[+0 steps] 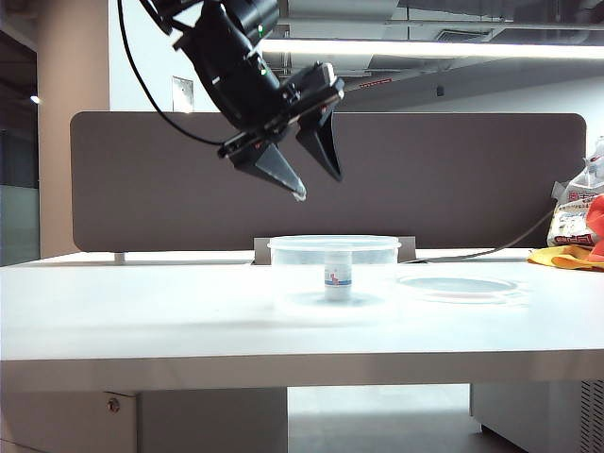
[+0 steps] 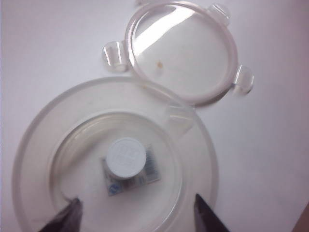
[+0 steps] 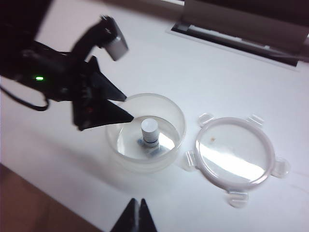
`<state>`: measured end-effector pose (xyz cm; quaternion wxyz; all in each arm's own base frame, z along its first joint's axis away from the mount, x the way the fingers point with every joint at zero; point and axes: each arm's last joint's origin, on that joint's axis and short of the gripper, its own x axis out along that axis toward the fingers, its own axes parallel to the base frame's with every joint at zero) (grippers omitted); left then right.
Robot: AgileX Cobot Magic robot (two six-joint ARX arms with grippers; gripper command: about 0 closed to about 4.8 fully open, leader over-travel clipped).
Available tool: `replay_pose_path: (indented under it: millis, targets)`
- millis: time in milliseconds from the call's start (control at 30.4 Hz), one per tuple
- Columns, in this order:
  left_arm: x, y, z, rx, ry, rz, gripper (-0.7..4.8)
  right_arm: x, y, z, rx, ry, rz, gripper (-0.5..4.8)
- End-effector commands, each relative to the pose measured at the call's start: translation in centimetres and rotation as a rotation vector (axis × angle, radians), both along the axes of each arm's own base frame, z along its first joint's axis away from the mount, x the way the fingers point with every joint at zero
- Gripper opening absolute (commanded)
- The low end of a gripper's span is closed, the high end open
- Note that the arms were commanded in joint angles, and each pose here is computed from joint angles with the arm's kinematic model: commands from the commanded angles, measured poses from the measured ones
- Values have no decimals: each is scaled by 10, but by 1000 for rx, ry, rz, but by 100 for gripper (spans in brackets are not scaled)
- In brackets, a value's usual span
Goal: Remove the lid of the round box, pick up the small white medicine bottle inside, and place it on the table.
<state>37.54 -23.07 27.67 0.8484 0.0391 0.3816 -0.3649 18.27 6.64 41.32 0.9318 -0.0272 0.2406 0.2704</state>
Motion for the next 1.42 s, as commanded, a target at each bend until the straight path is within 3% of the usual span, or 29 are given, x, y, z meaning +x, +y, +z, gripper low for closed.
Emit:
replay_pose_path:
  millis: [33, 231, 494, 1153, 1416]
  targets:
    - [6, -4, -6, -6, 8, 0, 294, -16, 2, 4, 5, 1, 43, -5]
    - [15, -14, -18, -4, 34, -7, 295, -30, 20, 0, -28, 42, 147, -5]
    - [20, -22, -35, 13, 53, -9, 296, -42, 40, -2, -102, 17, 178, -5]
    - [35, -30, -60, 28, 40, 14, 293, -43, 42, -1, -100, 14, 190, -5]
    - [42, -34, -62, 25, 37, 12, 184, -43, 42, -1, -102, 14, 186, -5]
